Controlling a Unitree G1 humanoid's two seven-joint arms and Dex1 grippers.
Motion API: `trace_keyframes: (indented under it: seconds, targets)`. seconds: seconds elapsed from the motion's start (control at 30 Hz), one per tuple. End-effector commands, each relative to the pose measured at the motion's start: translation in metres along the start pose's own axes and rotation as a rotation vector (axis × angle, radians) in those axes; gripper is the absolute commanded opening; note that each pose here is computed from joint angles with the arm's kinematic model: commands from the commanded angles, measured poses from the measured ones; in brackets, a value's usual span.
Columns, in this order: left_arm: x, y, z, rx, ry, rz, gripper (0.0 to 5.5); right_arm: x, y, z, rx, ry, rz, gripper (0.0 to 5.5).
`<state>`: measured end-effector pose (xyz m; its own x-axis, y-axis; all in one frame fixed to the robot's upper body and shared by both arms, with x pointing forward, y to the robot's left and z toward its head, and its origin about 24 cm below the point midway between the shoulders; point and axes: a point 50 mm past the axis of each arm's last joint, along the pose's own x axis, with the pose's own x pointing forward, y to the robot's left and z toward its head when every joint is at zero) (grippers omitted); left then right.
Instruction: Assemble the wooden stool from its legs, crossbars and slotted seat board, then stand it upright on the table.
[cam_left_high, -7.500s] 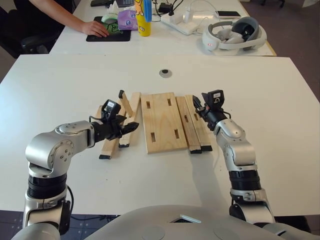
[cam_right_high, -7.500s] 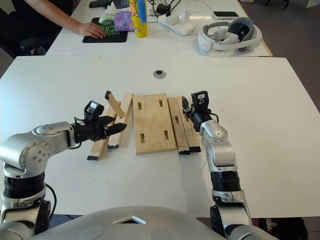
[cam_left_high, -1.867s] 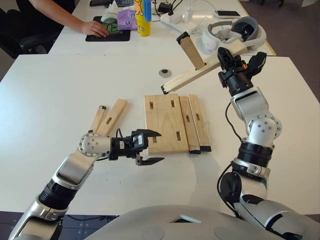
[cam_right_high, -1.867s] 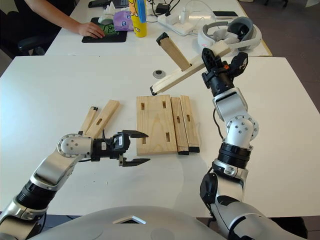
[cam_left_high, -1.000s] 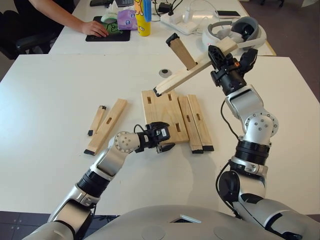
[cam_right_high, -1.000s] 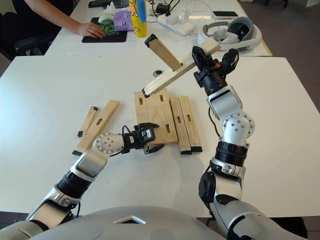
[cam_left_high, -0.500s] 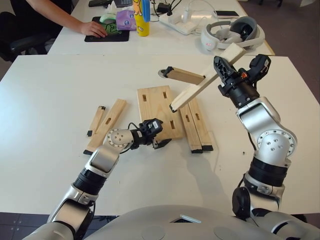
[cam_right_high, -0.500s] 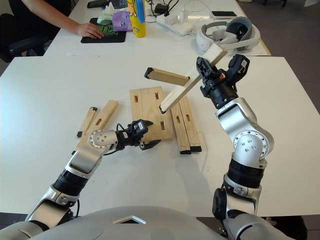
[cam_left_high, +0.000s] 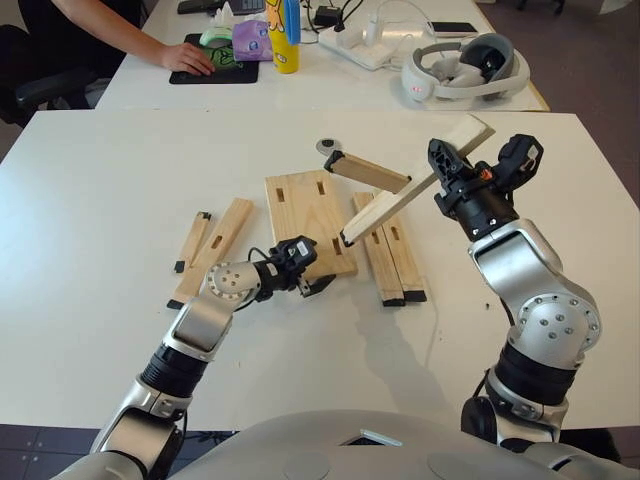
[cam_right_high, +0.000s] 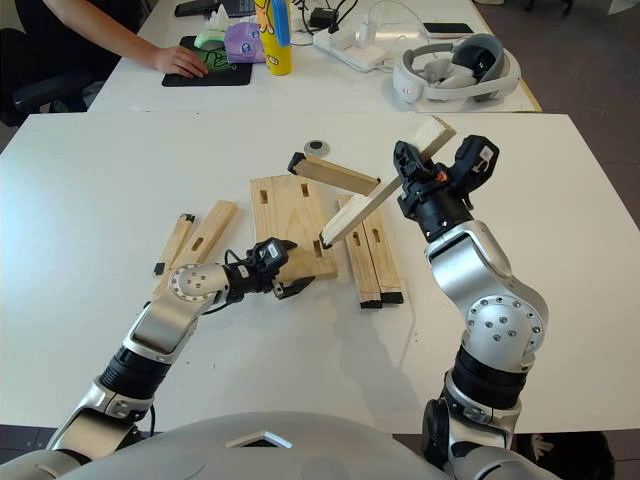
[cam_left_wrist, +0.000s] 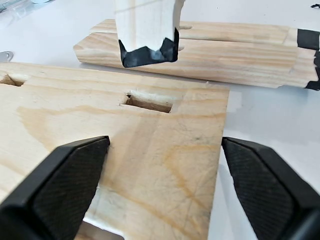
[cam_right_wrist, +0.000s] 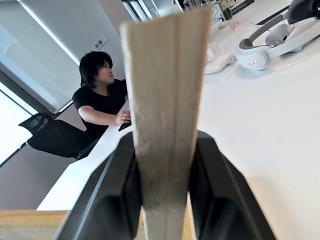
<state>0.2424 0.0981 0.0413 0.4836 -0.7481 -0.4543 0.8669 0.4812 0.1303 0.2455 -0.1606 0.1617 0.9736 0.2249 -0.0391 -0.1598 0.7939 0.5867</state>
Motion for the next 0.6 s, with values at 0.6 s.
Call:
trace_keyframes:
  seconds: [0.6]
  targets:
    - [-0.003, -0.004, -0.018, -0.046, 0.1, -0.021, 4.13, -0.002, -0.004, -0.022, -0.001, -0.007, -0.041, 1.04]
